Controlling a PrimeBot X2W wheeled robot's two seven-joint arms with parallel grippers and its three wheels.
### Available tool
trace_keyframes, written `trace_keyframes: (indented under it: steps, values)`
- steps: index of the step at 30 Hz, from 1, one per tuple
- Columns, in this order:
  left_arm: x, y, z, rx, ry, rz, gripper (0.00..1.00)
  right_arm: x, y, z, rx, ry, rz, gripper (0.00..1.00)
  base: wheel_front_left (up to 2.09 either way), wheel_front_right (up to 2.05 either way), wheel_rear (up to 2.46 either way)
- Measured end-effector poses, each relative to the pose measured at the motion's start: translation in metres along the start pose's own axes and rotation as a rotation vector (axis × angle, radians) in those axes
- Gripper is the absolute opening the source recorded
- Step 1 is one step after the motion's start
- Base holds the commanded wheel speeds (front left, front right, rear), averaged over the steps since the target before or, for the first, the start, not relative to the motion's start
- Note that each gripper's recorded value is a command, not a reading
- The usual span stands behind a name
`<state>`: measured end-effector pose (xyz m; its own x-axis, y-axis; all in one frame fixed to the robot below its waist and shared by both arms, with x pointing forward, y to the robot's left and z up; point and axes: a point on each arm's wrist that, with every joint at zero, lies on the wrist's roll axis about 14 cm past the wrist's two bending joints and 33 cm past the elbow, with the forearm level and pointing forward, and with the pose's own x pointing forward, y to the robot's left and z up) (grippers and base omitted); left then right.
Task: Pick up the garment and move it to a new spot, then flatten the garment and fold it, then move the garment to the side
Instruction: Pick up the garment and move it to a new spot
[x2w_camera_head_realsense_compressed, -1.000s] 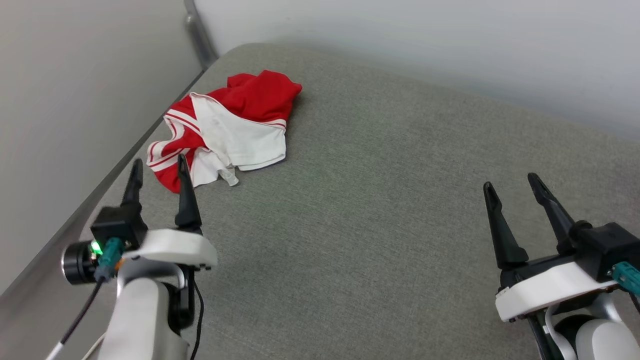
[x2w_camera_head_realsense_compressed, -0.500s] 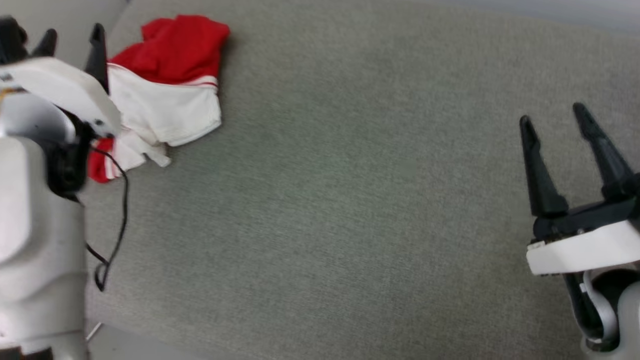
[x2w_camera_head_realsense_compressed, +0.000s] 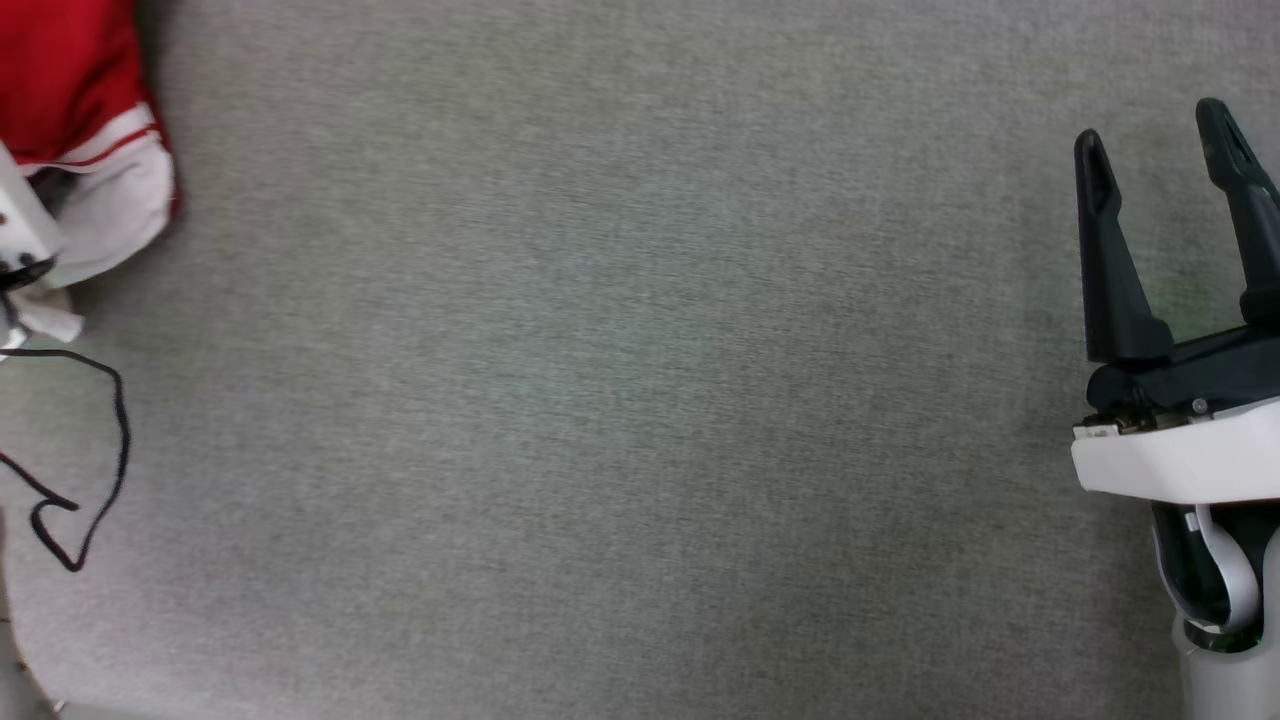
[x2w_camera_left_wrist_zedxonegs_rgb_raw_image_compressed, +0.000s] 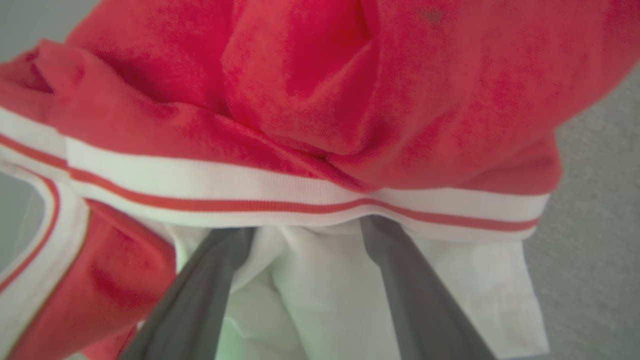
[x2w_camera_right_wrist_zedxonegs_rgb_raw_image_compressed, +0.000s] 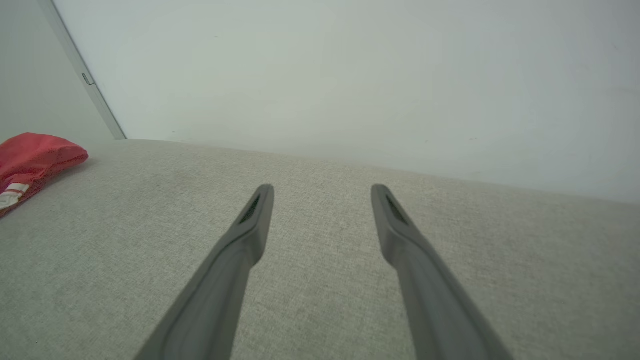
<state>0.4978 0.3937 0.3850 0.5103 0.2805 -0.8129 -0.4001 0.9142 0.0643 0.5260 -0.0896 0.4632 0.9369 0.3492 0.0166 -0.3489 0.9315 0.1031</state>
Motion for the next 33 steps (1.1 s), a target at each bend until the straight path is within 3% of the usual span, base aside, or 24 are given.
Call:
trace_keyframes:
  steps: [5, 6, 8, 14, 18, 22, 26, 33]
  values:
    - [0.023, 0.003, -0.009, -0.033, 0.044, 0.051, 1.0, -0.006, -0.018, -0.015, -0.004, 0.031, -0.046, 1.0, 0.0, 0.0, 0.0]
    - [0.026, 0.003, -0.012, -0.041, 0.054, 0.058, 0.77, -0.007, -0.021, -0.017, -0.004, 0.036, -0.052, 1.0, 0.0, 0.0, 0.0]
    - [0.026, 0.003, -0.011, -0.055, 0.039, 0.066, 0.0, -0.01, -0.024, -0.013, -0.011, 0.029, -0.065, 1.0, 0.0, 0.0, 0.0]
    - [0.006, 0.01, 0.0, -0.038, -0.073, 0.08, 0.0, -0.011, -0.015, 0.009, -0.011, -0.014, -0.053, 1.0, 0.0, 0.0, 0.0]
    - [-0.033, 0.019, 0.044, -0.015, -0.311, 0.094, 0.0, -0.02, -0.003, 0.031, -0.006, -0.05, -0.041, 1.0, 0.0, 0.0, 0.0]
    - [-0.06, 0.018, 0.066, 0.004, -0.434, 0.082, 0.0, -0.028, 0.004, 0.045, 0.006, -0.071, -0.04, 1.0, 0.0, 0.0, 0.0]
    - [-0.115, 0.008, 0.104, 0.016, -0.669, 0.033, 0.0, -0.048, 0.013, 0.066, 0.016, -0.1, -0.05, 1.0, 0.0, 0.0, 0.0]
    - [-0.179, -0.037, 0.132, 0.007, -0.929, -0.118, 0.0, -0.078, 0.013, 0.096, 0.018, -0.158, -0.083, 1.0, 0.0, 0.0, 0.0]
